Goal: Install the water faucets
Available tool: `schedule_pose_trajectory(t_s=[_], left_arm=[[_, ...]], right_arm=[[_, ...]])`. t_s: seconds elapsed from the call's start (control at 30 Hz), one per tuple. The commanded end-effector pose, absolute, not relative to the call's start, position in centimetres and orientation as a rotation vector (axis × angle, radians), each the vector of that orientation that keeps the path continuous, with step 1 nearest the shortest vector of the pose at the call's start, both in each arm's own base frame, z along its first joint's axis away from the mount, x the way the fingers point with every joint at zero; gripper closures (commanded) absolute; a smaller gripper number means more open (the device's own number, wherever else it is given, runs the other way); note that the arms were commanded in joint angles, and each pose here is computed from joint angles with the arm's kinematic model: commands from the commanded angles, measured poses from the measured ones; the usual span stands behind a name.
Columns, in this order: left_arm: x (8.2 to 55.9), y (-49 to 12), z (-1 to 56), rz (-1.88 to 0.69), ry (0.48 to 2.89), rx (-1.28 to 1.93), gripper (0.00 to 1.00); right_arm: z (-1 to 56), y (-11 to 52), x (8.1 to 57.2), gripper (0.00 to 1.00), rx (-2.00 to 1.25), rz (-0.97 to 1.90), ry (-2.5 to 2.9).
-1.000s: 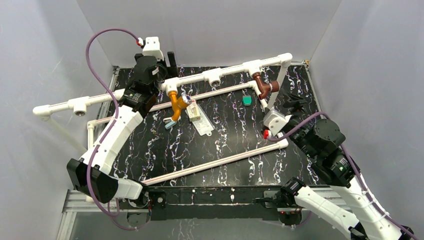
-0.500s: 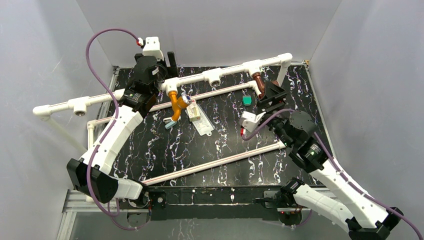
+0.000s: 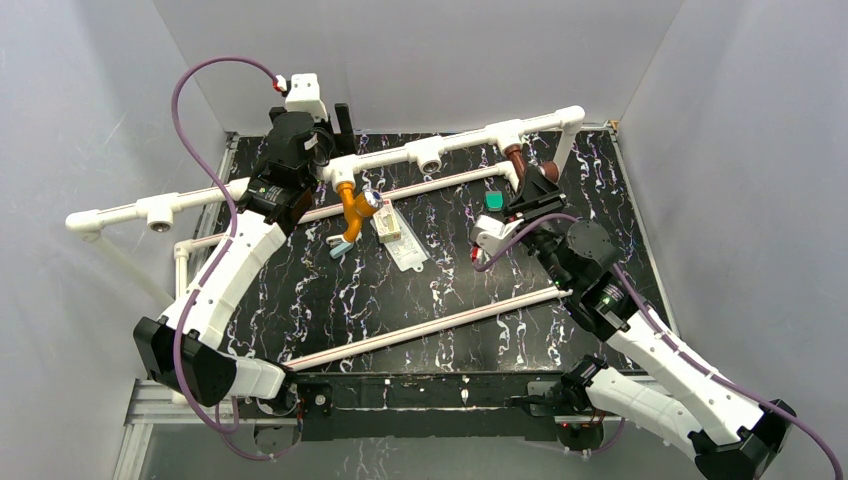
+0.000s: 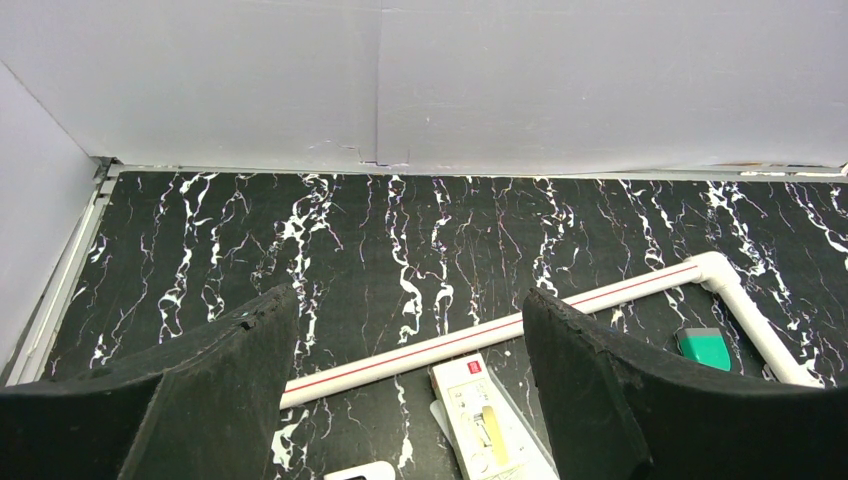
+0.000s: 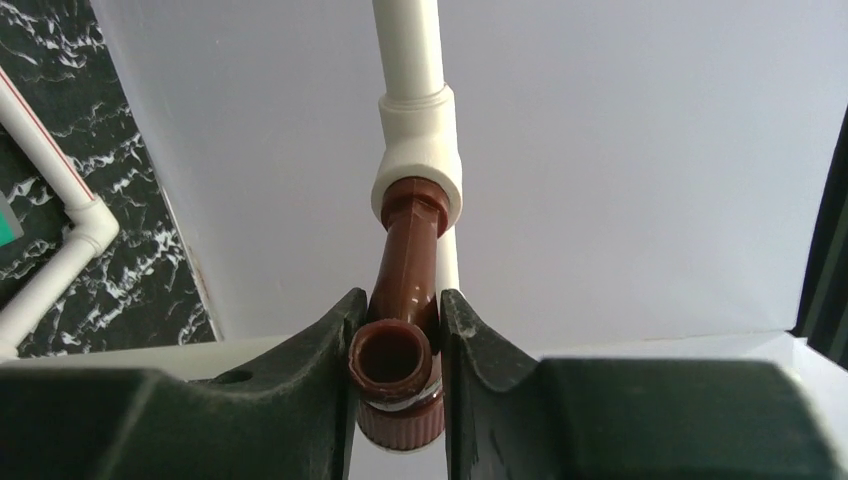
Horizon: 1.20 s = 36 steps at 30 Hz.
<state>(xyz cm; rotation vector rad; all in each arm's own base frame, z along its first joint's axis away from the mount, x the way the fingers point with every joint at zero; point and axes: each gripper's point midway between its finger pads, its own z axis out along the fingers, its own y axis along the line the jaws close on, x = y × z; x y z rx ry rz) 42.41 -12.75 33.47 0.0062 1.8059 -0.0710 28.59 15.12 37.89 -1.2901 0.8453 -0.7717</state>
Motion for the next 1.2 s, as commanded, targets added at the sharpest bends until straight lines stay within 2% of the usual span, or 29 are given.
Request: schedule_pose_trajectory(t_s=[0.0,0.07,0.13,0.17,0.47,0.9,1.17], left_arm=[[37.8,-13.3,15.7,0.078,2.355,0.238,0.2],[37.8,-13.3,15.7,0.08,2.354,0.237,0.2],[37.8,-13.3,15.6,0.081,2.357,0.238,0.2],[37.8,-13.3,15.7,0.08,2.356,0.238,0.2],[37.8,-13.2,15.8,0.081,2.353,0.237,0.2],[37.7,-13.3,15.9,0.071,2.351,0.238,0.2],[37.7,-13.4,16.1,0.065,2.347,0.238,0.2]], right_arm=[[39.7,14.5,28.4,0.68,-1.149,-0.74,0.863],[39.4,14.6,28.4,0.79,-1.121,-0.695,0.889],[39.1,14.8,28.5,0.95,-1.084,-0.638,0.923],[39.0,14.8,28.5,0.99,-1.062,-0.609,0.94],[39.0,15.7,28.2,0.99,-0.763,-0.236,1.098],[42.7,17.7,26.2,0.99,-0.275,0.437,1.219],[44.2,18.3,25.4,0.99,-0.071,0.694,1.259]])
